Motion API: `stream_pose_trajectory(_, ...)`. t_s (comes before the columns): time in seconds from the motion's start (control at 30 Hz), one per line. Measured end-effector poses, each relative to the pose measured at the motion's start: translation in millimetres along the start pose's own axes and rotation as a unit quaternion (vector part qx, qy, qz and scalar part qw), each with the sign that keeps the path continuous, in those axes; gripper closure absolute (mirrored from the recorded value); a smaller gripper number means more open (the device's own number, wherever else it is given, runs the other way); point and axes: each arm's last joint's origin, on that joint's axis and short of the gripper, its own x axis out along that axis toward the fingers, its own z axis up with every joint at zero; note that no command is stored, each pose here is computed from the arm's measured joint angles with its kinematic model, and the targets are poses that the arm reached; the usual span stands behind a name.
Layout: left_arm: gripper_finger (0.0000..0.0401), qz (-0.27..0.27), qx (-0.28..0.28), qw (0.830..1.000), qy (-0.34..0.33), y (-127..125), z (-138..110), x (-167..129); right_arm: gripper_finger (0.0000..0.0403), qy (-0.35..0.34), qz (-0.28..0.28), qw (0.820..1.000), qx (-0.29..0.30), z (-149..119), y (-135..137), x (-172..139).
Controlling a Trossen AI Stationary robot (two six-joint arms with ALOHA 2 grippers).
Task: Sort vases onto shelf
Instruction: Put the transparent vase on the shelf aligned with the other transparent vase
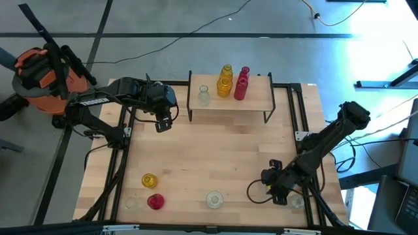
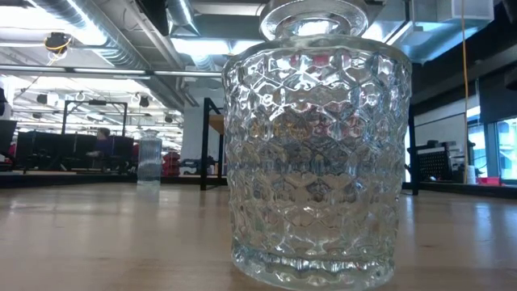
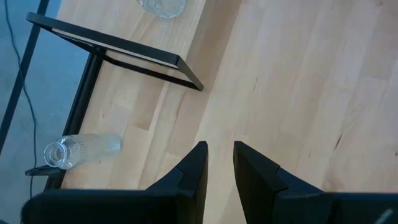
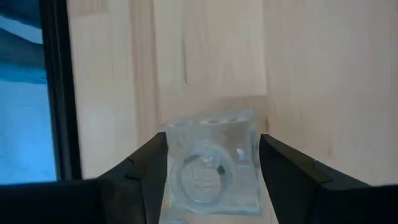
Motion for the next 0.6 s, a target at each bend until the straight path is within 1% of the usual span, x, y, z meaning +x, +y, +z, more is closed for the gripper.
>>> stream_pose_trajectory(0.23, 0.0332, 0.000, 0.000, 1.000, 0.000, 0.0, 0.0, 0.0, 0.0272, 0.013, 0.002, 1.000, 0.001, -0.1, 0.8, 3.7)
stream_pose_trajectory(0.43, 0.0332, -0.001, 0.000, 1.000, 0.000, -0.1, 0.1, 0.1, 0.0278, 0.008, -0.009, 1.000, 0.008, 0.2, -0.5, 3.2)
stream_pose_trajectory(0.6, 0.0332, -0.008, 0.000, 1.000, 0.001, -0.5, 0.1, 0.1, 0.0294, 0.001, -0.038, 0.999, 0.014, 2.9, -0.1, -4.1)
